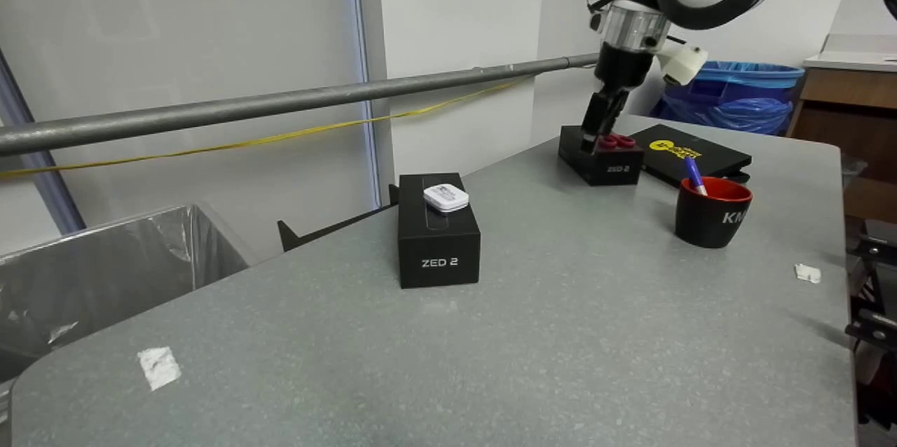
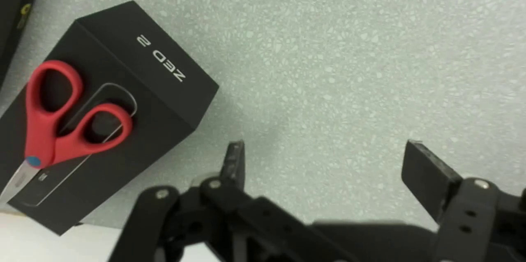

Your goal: Take the marker from the black cup and put it on the table

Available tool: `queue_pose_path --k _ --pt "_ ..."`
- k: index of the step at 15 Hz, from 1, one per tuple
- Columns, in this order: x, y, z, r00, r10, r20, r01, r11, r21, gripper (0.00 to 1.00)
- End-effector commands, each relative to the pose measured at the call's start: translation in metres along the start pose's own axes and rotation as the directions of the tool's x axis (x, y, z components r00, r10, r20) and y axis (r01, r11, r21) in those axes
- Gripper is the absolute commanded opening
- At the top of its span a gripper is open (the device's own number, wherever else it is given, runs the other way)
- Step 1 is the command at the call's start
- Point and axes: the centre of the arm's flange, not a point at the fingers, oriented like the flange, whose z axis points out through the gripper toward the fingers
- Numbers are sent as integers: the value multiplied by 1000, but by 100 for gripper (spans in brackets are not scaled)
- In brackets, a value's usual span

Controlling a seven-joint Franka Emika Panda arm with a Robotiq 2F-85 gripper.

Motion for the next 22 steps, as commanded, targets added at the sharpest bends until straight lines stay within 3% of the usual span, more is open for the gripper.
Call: queue_pose_path --k 1,5,9,10,11,17,22 --pt "-60 -11 -68 994 -59 -92 60 998 4 100" --pt "-117 -11 -105 987 -56 -152 56 998 -2 100" --pt "-161 -1 -103 977 43 -209 -40 999 18 100" --pt "-164 3 -99 971 74 -226 -71 997 23 100" --pt "-122 -1 -95 984 47 -174 -46 999 12 100" --pt "-120 10 -96 979 77 -191 -76 997 12 100" --pt "-132 6 -51 987 104 -120 -105 995 -1 100"
